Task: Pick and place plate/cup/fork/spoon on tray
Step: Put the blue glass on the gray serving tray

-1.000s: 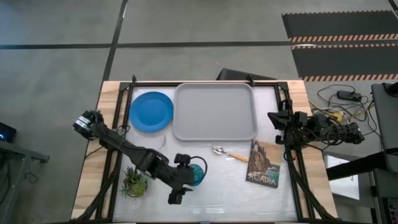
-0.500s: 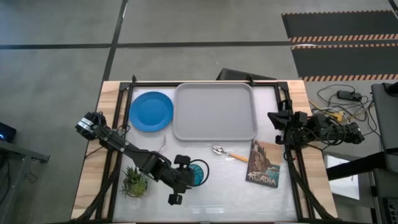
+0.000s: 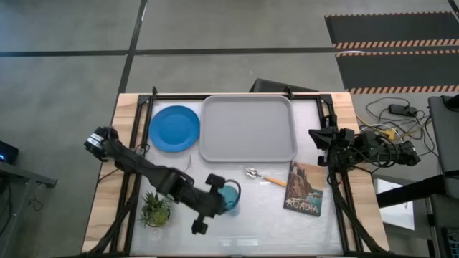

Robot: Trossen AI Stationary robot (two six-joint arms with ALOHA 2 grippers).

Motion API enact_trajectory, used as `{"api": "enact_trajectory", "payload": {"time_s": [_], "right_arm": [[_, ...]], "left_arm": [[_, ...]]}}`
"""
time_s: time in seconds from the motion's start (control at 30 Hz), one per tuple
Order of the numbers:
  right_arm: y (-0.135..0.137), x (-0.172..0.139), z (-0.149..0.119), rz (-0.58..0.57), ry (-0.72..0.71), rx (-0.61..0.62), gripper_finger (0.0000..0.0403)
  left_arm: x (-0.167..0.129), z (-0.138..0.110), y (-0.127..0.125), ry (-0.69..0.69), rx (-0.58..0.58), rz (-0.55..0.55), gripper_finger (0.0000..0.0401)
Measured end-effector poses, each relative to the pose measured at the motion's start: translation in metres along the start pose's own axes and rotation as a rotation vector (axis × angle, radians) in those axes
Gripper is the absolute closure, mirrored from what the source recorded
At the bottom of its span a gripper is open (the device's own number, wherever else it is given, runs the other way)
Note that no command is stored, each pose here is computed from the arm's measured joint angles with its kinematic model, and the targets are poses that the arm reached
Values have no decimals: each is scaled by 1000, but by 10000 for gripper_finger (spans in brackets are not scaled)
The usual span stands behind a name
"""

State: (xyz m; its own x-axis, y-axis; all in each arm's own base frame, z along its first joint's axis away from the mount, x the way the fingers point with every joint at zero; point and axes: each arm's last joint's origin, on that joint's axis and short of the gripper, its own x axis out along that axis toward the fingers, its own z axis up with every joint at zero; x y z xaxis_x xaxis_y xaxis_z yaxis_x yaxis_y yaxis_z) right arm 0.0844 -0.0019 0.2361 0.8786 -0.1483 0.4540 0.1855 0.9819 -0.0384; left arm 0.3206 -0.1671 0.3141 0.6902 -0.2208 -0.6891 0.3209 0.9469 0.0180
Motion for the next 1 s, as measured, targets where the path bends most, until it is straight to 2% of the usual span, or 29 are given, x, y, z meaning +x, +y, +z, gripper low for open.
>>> {"api": "enact_trajectory", "payload": {"time_s": [0.17, 0.37, 0.53, 0.73, 0.87, 1.0], "right_arm": [[0, 0, 0, 0, 0, 0, 394], [0, 0, 0, -1, 0, -3, 394], [0, 0, 0, -1, 0, -9, 394], [0, 0, 0, -1, -1, -10, 394], [0, 0, 0, -1, -1, -10, 394], [0, 0, 0, -2, -1, -16, 394]], "left_arm": [[-24, 13, 35, -69, 2, 67, 400], [-54, 11, 102, -76, -54, 223, 400], [-71, -6, 167, -33, -175, 379, 400], [-88, -36, 238, 38, -317, 550, 401], [-95, -56, 271, 89, -357, 618, 401], [-93, -70, 292, 137, -382, 645, 401]]}}
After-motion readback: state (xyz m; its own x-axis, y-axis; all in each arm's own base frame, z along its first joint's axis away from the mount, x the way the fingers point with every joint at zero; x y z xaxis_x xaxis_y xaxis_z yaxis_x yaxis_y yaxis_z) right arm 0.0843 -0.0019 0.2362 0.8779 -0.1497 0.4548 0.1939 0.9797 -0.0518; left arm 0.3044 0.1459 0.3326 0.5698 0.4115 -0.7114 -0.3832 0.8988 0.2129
